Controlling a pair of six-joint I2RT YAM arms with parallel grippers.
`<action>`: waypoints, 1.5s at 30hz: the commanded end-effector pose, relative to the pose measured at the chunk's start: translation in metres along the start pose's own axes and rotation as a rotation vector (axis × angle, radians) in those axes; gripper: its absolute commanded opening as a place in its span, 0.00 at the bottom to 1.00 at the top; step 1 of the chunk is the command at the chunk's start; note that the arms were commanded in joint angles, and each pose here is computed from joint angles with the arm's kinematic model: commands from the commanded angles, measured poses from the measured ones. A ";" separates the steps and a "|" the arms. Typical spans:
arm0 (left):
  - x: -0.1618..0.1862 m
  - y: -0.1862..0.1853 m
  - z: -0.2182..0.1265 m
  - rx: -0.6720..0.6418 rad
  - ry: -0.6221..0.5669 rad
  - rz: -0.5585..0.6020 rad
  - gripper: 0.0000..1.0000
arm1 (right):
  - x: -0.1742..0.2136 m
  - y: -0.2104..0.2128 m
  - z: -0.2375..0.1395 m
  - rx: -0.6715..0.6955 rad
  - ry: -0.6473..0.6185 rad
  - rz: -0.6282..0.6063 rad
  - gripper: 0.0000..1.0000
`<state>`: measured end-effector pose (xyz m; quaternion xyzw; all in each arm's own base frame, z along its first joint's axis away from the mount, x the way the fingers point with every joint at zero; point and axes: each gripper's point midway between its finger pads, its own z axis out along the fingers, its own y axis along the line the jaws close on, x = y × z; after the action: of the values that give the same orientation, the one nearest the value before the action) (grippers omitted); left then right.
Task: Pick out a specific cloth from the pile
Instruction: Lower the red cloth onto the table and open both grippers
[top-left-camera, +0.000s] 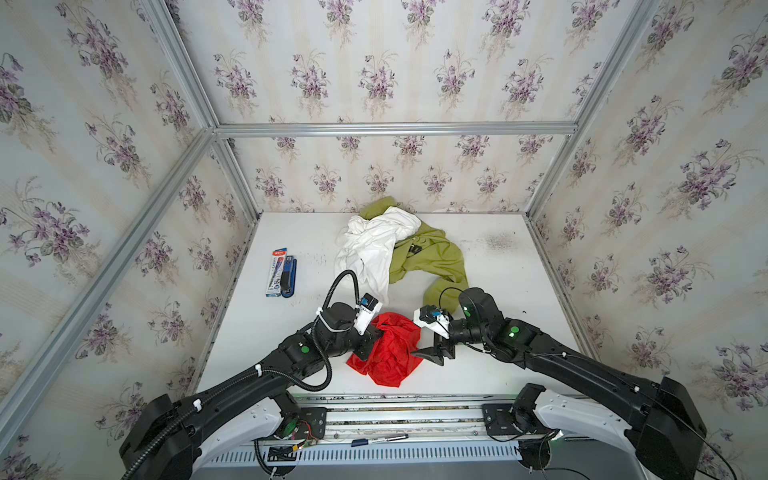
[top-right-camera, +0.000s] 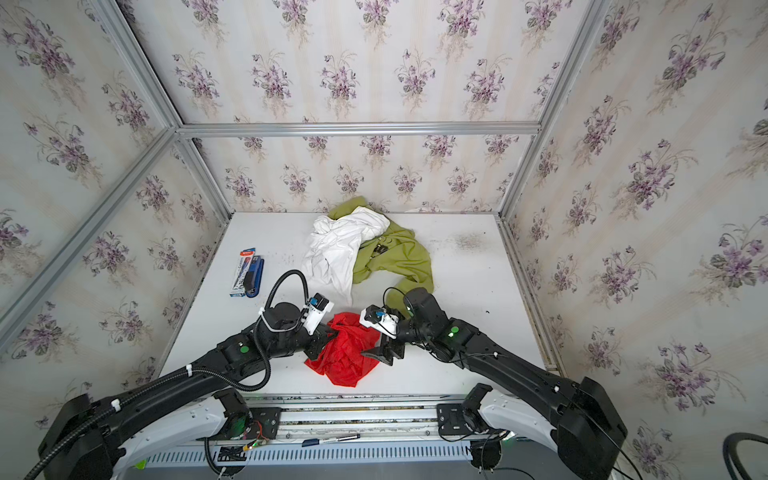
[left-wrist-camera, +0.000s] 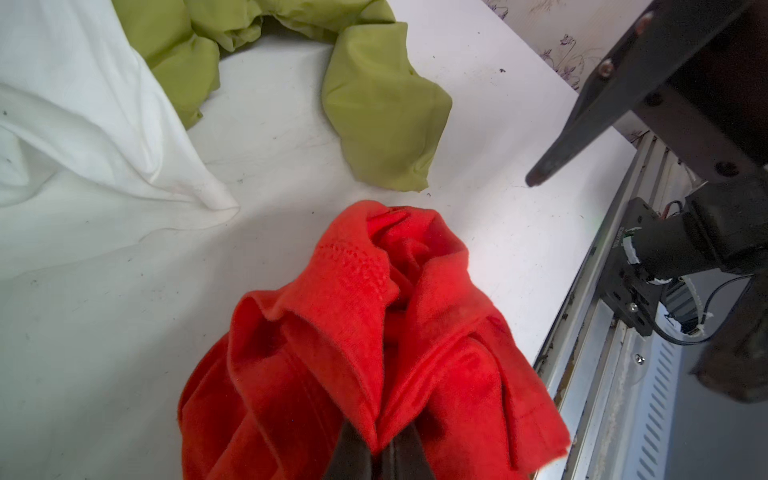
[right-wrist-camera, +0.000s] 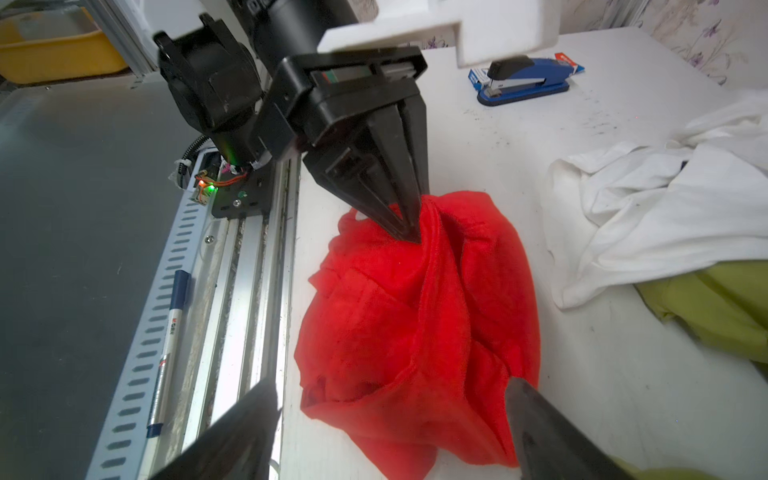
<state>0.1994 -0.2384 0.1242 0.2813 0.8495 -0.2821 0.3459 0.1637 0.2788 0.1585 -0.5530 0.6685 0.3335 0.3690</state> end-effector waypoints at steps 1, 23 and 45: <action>0.006 0.004 0.004 -0.022 0.021 -0.029 0.02 | -0.003 -0.007 0.006 0.038 -0.026 -0.004 0.87; 0.012 0.006 -0.009 -0.079 0.013 0.017 0.68 | 0.031 -0.009 0.058 -0.009 -0.002 0.060 0.86; -0.023 0.021 -0.045 -0.207 -0.159 0.069 0.94 | 0.039 -0.010 0.063 0.012 0.013 0.066 0.93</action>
<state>0.2029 -0.2045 0.1553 0.2556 0.8384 -0.2156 0.4304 0.1747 0.3133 0.0812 -0.5244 0.6990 0.3487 0.3389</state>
